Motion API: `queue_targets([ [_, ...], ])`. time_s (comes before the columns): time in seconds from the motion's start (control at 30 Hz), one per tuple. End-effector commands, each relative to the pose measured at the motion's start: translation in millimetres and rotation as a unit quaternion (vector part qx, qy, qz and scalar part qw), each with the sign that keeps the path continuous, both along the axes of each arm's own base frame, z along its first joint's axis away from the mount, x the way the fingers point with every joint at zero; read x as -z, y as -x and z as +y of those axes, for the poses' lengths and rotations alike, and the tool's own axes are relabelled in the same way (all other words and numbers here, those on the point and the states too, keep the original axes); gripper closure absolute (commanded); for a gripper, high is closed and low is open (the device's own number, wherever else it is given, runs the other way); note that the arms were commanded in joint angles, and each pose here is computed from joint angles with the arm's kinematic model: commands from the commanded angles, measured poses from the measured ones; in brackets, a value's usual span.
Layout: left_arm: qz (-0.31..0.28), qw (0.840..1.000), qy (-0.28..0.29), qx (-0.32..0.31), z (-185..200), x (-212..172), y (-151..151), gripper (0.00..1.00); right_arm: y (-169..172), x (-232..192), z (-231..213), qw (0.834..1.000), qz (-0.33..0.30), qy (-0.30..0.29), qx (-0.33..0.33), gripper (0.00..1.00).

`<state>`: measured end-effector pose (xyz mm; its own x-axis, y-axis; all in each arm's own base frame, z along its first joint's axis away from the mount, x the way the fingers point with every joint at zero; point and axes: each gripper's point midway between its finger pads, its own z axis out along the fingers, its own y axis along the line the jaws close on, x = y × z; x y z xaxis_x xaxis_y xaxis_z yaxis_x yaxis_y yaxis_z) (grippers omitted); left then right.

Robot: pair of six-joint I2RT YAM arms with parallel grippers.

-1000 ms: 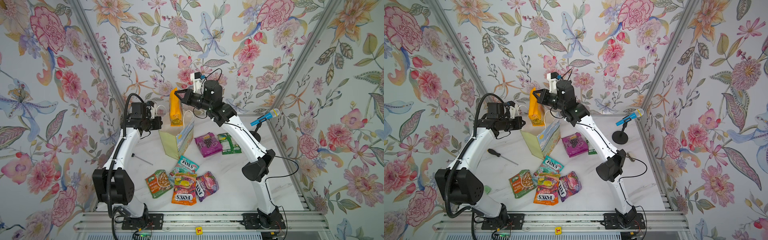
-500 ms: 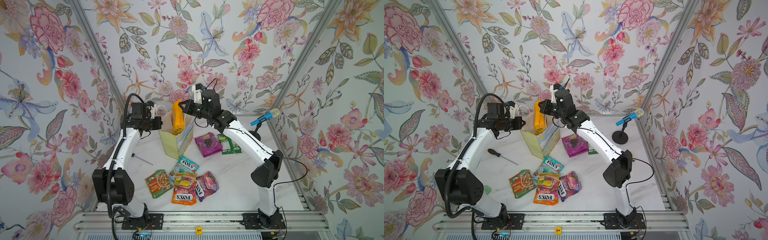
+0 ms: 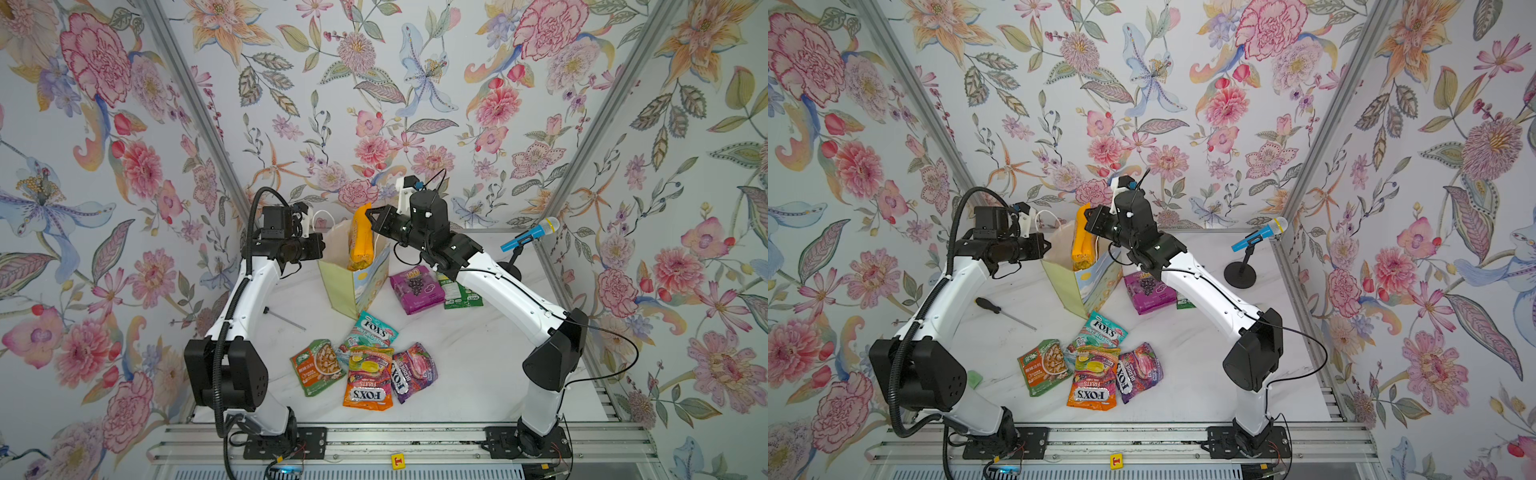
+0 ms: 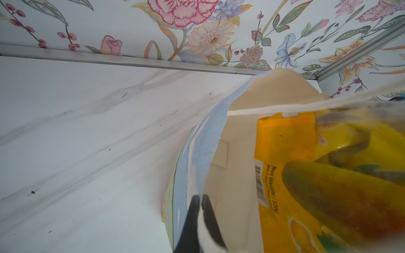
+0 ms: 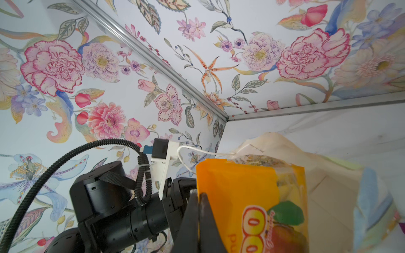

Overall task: Place the snacks into the paper bag
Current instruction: 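Lower the yellow pack into the bag and open the right gripper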

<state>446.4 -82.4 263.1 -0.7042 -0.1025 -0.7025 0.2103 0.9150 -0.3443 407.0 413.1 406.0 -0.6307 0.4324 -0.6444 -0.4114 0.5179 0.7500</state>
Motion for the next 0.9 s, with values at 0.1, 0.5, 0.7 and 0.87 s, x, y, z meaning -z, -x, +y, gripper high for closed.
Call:
queue_targets([
  [0.1, 0.004, 1.000, 0.009, 0.000, -3, 1, 7, 1.00, 4, -39, -10, 0.997, -0.032, -0.063, 0.023, 1.00],
  [0.5, 0.004, 1.000, 0.011, 0.000, -3, 3, 7, 1.00, -2, -13, -1, 0.998, -0.009, -0.062, 0.025, 0.83],
  [0.7, -0.011, 1.000, 0.012, 0.000, 0, -9, 12, 1.00, 2, -34, -2, 0.998, -0.038, -0.051, 0.016, 0.65],
  [0.87, -0.015, 1.000, 0.013, -0.002, 1, -10, 13, 1.00, 14, -52, -11, 0.996, -0.072, -0.044, 0.008, 0.59],
])
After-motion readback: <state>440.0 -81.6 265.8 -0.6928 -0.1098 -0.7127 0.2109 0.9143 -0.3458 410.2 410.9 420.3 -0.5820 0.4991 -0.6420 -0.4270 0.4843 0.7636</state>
